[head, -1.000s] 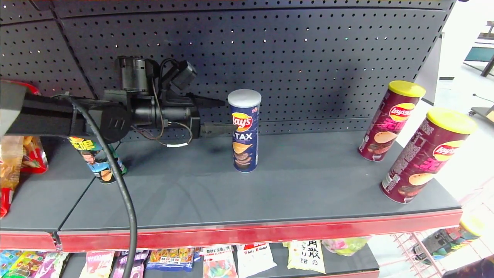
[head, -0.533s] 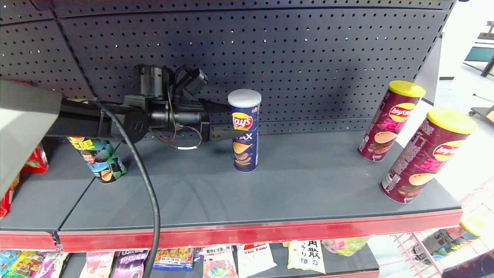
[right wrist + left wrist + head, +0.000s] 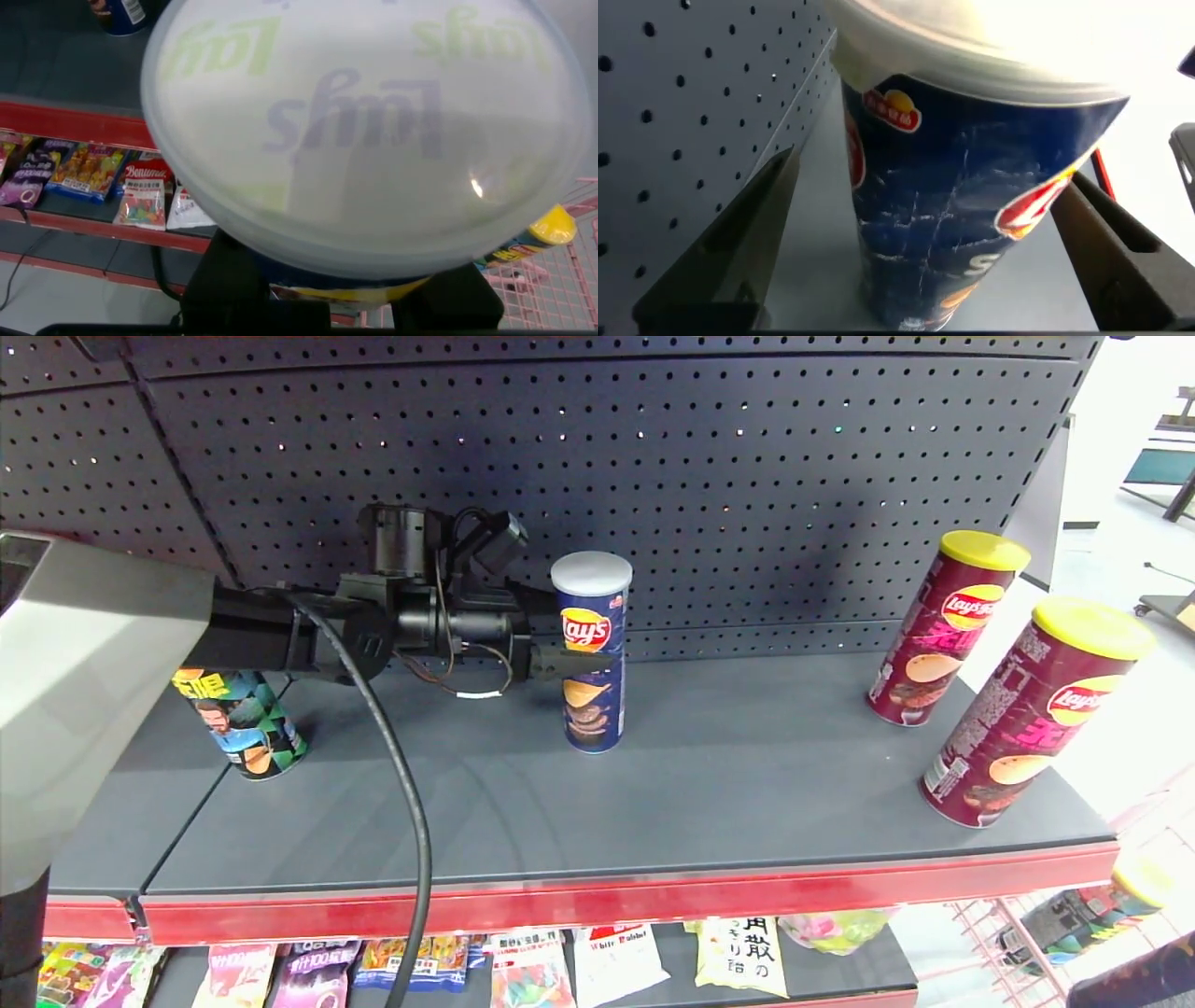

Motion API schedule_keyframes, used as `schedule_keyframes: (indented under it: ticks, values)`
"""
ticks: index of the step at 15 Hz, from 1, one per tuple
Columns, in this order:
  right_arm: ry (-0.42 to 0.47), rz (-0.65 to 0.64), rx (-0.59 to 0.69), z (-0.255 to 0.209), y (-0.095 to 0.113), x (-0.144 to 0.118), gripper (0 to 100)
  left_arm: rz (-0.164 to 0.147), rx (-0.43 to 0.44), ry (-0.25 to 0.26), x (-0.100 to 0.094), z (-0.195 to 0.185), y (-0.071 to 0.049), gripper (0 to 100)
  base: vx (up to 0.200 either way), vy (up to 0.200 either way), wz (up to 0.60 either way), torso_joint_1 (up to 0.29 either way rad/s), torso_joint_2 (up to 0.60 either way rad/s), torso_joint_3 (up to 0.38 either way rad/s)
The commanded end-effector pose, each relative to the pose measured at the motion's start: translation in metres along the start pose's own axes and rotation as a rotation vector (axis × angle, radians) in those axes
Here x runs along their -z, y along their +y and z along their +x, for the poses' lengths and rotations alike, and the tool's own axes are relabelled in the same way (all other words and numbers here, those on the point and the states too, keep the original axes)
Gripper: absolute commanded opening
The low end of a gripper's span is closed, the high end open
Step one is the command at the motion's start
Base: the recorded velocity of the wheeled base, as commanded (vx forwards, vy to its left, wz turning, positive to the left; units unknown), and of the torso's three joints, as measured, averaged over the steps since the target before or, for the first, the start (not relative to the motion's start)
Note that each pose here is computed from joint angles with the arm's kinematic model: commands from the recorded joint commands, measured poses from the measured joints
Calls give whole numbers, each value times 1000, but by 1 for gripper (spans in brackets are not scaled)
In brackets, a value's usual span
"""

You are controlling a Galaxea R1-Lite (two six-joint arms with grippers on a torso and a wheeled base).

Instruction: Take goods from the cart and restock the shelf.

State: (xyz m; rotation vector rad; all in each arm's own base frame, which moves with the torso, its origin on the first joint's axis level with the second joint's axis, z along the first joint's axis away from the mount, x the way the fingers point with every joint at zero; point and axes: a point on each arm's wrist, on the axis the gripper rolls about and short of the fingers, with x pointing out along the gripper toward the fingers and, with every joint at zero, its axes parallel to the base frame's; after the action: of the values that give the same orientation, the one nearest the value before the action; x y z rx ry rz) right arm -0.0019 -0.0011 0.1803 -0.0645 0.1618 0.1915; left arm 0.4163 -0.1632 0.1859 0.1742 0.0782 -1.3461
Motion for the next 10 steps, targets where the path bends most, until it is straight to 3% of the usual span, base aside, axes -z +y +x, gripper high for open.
schedule_keyframes:
  ticks: [1, 6, 7, 10]
  values:
    - [2, 0, 1, 0, 0, 0, 0, -6, 6, -1, 0, 2, 0, 100, 0, 0, 0, 0, 0, 0]
    - [2, 0, 1, 0, 0, 0, 0, -22, 35, -9, -1, 7, -3, 100, 0, 0, 0, 0, 0, 0]
    - [2, 0, 0, 0, 0, 0, 0, -20, 33, -11, -2, 6, -3, 0, 0, 0, 0, 0, 0, 0]
    - [2, 0, 0, 0, 0, 0, 0, -35, 32, -11, -3, 7, -3, 0, 0, 0, 0, 0, 0, 0]
